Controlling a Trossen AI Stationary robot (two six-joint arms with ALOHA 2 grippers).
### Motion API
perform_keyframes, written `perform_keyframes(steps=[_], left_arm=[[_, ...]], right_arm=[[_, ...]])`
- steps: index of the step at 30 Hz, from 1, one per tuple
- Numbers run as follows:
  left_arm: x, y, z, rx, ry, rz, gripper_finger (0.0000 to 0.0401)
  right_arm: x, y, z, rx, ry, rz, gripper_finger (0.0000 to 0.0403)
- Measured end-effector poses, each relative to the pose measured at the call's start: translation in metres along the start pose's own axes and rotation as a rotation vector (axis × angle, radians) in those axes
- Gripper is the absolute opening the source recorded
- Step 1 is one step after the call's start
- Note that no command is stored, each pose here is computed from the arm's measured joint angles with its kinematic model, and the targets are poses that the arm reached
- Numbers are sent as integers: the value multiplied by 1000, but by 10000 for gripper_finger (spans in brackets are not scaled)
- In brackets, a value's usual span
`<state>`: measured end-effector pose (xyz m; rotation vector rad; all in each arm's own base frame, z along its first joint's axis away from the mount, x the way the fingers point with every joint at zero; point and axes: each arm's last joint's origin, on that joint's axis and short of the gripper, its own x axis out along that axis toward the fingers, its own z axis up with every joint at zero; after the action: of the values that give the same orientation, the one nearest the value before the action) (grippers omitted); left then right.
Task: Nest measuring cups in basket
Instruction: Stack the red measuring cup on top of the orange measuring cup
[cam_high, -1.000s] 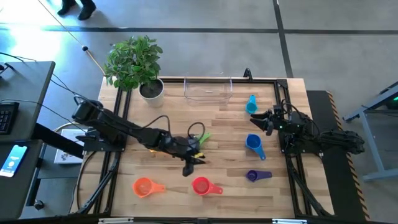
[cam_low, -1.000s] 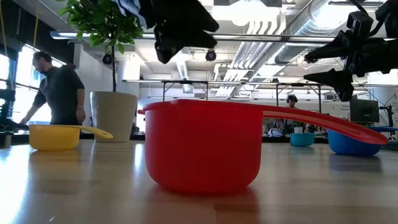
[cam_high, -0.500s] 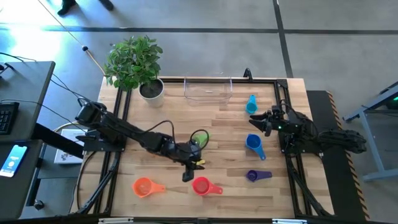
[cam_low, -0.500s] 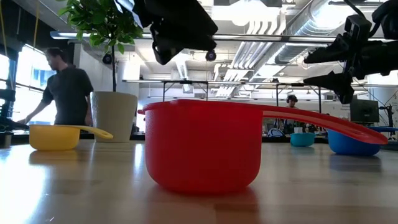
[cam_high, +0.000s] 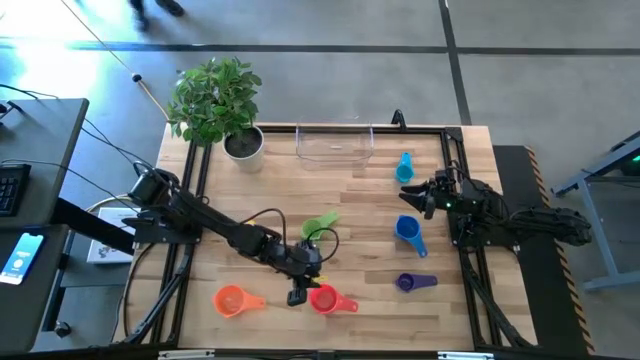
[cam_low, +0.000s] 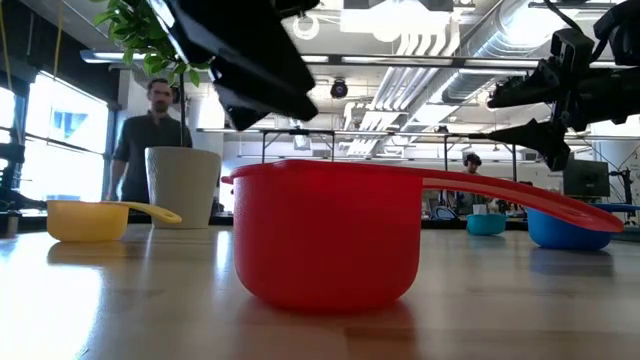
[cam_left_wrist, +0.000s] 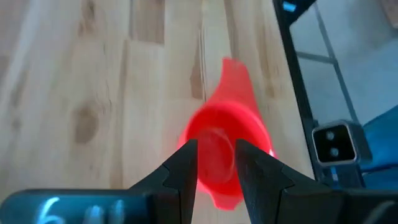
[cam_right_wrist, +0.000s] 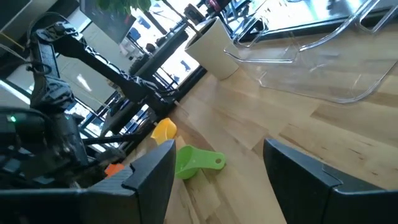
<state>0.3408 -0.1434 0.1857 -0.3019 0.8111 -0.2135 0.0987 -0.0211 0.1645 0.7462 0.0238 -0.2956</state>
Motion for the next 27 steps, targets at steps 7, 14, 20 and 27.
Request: perform_keyframes(steps=[7,14,20,27], left_arm=[[8,-3,-8,-21,28,1,97],[8,-2,-9,-30,30,27,97],[8,-1,-8,-24,12,56,97],[22,3,-17,-69,64,41,97]], right_arm=[[0,0,0,8,0,0,234],[0,0,0,10,0,0,234],[0,0,0,16,0,0,234],[0,0,0,16,0,0,234]])
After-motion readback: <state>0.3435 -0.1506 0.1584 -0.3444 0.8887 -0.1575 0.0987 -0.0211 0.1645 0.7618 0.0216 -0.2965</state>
